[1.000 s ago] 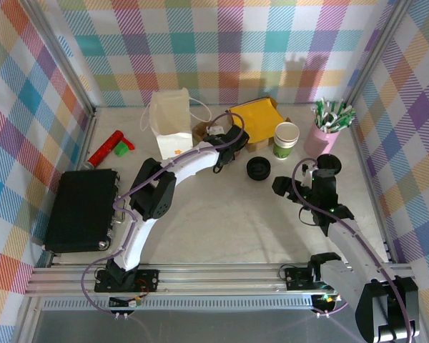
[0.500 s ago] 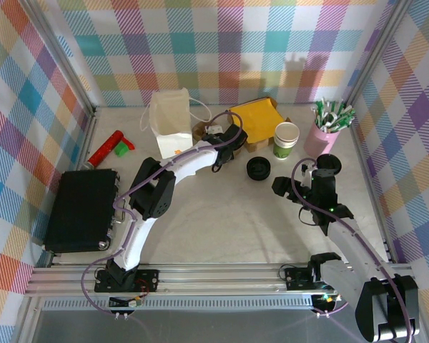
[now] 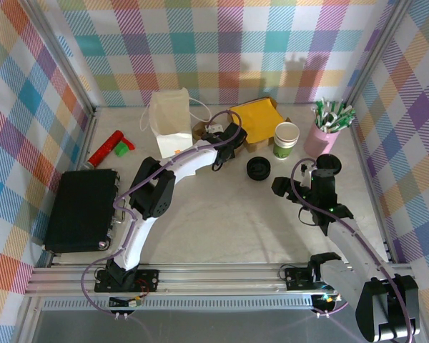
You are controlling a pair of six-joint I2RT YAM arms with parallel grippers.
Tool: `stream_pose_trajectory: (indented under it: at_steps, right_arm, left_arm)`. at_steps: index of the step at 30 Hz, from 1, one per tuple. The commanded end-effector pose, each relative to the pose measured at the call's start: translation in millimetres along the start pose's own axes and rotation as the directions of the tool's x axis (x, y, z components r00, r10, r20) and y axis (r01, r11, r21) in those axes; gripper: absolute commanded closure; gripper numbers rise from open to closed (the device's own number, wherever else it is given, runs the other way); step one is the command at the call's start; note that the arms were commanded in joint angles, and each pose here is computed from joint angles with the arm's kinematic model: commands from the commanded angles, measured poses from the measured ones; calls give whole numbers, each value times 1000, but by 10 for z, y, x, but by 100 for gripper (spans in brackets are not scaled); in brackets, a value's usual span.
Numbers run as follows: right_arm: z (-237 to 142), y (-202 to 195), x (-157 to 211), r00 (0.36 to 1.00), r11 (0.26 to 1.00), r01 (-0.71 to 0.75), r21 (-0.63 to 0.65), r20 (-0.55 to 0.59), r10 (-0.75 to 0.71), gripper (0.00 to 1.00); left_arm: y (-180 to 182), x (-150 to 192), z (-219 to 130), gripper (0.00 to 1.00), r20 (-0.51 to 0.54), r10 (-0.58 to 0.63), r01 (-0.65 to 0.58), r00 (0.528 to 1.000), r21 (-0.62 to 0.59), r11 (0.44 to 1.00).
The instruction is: Pack the takeout coffee
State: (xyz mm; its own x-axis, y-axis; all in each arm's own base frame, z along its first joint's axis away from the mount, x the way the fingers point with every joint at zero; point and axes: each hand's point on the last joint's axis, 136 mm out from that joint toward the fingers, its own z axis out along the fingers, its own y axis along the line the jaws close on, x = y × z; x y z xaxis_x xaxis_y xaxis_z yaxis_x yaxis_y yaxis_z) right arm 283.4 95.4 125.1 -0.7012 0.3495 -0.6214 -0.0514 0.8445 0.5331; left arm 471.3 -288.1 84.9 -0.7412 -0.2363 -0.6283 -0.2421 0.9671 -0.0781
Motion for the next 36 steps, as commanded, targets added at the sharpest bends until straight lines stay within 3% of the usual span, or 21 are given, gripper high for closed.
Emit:
stream_pose_trajectory:
  at_steps: [1,14,18,24,36]
  right_arm:
    - [-15,61,-83,999,1000,25,-11,24,-25,13]
    - [-5,62,-78,999,999,30,-11,22,-30,13]
    - [4,56,-77,999,999,31,-8,19,-31,13]
    - [12,60,-76,999,999,31,-10,17,-31,13]
    - [27,62,-72,999,999,32,-8,9,-32,13]
  left_arm:
    - [-60,-100,-26,51,12,-41,41,999,45,998]
    - [-89,-27,126,46,-1,-33,33,999,22,999]
    - [-73,3,148,52,-7,-25,25,1000,13,1000]
    - [-18,-9,81,67,-4,-6,6,1000,7,1000]
    - [321,82,-191,75,-29,47,-47,998,-7,999]
